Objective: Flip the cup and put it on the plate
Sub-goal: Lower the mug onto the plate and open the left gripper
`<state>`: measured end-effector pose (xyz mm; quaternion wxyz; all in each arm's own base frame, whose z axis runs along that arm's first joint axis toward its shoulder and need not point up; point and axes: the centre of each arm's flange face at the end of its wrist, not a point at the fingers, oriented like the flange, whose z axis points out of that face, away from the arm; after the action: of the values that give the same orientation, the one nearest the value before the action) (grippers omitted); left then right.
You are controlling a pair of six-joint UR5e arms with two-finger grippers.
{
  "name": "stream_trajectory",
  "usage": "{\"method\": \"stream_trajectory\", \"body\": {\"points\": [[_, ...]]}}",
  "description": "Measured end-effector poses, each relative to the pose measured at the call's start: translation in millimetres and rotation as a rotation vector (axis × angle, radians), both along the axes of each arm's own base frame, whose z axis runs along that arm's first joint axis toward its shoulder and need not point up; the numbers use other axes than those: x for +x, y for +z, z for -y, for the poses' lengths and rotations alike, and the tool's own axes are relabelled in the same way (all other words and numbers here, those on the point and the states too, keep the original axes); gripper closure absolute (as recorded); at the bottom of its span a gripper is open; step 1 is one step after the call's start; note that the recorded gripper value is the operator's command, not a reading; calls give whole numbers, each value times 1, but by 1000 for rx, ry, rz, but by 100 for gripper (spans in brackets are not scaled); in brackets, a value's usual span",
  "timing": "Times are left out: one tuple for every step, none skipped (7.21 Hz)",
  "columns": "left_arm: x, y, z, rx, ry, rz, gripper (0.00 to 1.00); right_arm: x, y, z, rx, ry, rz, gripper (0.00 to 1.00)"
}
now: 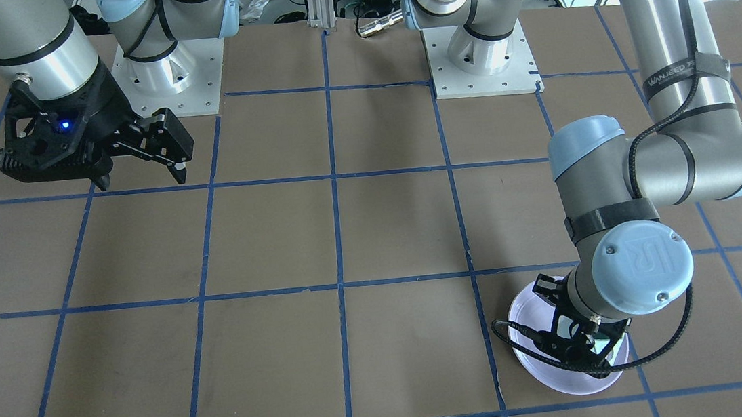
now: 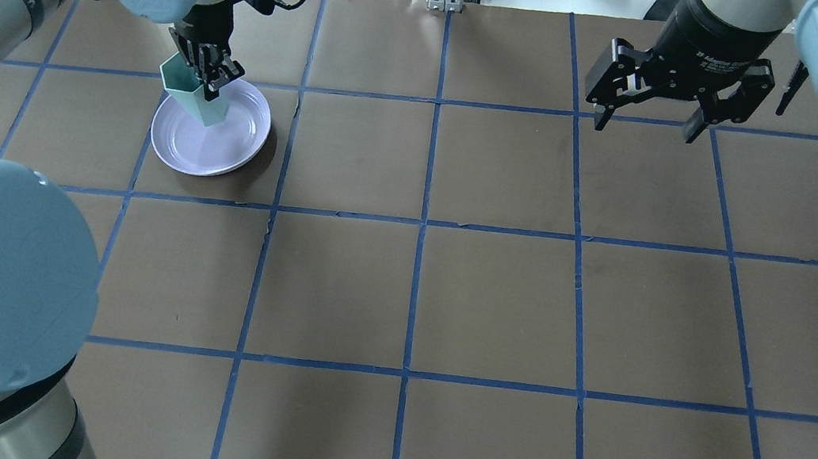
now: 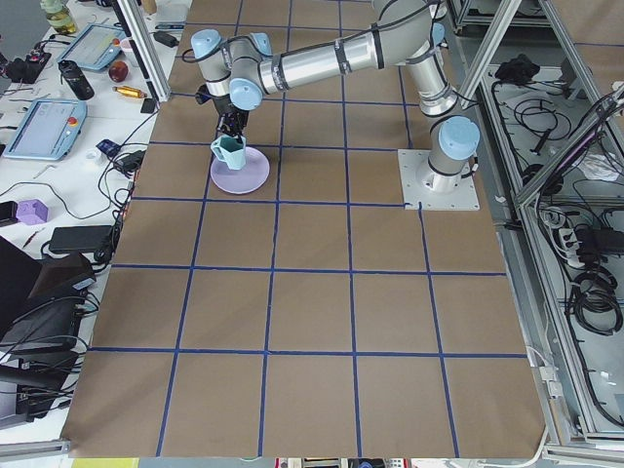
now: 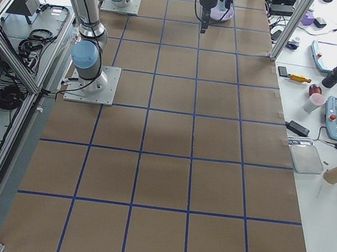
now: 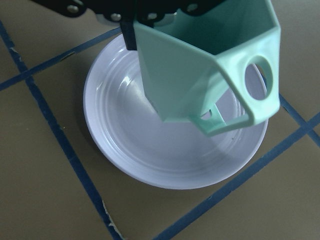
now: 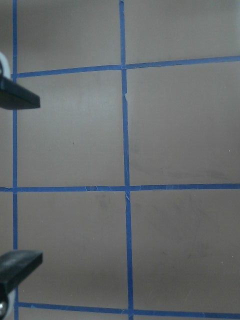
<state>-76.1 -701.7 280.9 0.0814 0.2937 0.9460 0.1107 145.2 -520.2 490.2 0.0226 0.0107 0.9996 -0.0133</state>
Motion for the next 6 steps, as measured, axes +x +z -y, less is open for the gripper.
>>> {"method": "stream_trajectory", "body": {"points": [[0,-6,1,10,-3,6,100,0,0,0,0,0,0,0],[0,-12,2,19,-3,8,100,0,0,0,0,0,0,0],[0,-18,3,30,-5,8,83,0,0,0,0,0,0,0],[0,-24,3,39,-5,8,33,0,0,0,0,0,0,0],[0,-27,3,44,-5,6,12,0,0,0,0,0,0,0],[-1,-26,3,44,-4,5,8,0,0,0,0,0,0,0]]}}
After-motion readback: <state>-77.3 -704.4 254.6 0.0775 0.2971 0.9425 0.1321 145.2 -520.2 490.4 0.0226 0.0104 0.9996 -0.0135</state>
